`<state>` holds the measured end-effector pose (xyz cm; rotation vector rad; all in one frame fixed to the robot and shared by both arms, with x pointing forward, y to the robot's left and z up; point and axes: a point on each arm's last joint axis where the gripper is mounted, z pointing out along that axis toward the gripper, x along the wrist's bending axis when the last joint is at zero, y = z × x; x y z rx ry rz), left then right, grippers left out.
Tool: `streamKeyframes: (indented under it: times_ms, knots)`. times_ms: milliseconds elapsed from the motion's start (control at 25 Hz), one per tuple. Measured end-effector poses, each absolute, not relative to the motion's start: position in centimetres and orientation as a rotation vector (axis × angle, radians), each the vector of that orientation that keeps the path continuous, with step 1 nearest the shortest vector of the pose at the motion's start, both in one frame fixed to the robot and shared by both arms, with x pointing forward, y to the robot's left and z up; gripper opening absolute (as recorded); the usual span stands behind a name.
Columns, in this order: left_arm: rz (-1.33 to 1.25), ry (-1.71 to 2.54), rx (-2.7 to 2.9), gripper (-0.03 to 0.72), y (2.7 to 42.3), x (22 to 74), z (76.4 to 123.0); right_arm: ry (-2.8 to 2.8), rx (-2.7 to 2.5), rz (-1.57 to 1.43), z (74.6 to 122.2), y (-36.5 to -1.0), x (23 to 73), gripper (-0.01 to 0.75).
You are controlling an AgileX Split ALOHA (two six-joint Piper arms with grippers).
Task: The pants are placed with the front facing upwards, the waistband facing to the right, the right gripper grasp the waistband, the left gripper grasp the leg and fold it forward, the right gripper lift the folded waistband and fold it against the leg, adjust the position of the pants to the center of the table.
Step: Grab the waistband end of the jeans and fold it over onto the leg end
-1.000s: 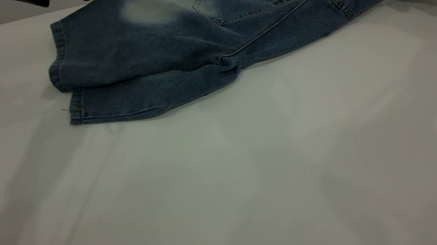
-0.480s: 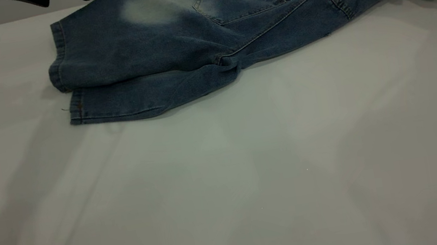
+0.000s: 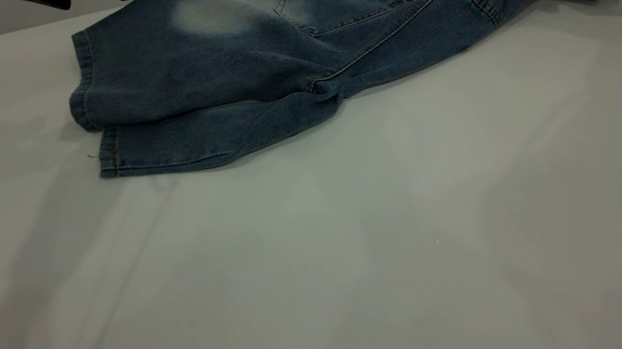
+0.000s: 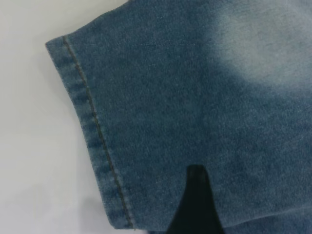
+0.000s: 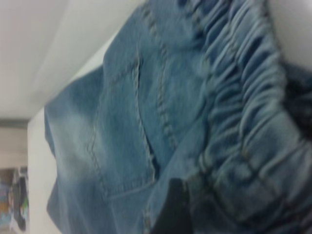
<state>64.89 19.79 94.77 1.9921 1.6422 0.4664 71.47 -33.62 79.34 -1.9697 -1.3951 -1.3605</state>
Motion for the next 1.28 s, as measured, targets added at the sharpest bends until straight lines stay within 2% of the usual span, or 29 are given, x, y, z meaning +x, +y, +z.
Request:
streamKeyframes:
  times_ms: [240,360,600,1000,1280]
  knots:
    - [0.466,1.642,1.992,0.514,19.8,64.9,94.8,-1.426,-1.964,-1.331,79.2,-32.9,71.4,0.478]
    - [0.465,1.643,1.993,0.514,19.8,64.9,94.8,-1.436,-1.976,-1.323,79.0,-32.9,71.4,0.376]
    - [0.456,1.635,2.027,0.514,19.8,64.9,95.0,-1.480,-1.961,-1.338,79.0,-32.9,71.5,0.120]
    - [0.456,1.528,2.119,0.514,18.2,66.1,98.9,-1.526,-1.924,-1.323,79.3,-32.9,71.2,0.112]
    - [0.443,1.398,2.199,0.514,14.6,67.2,99.5,-1.647,-1.888,-1.300,82.9,-33.0,71.3,0.112]
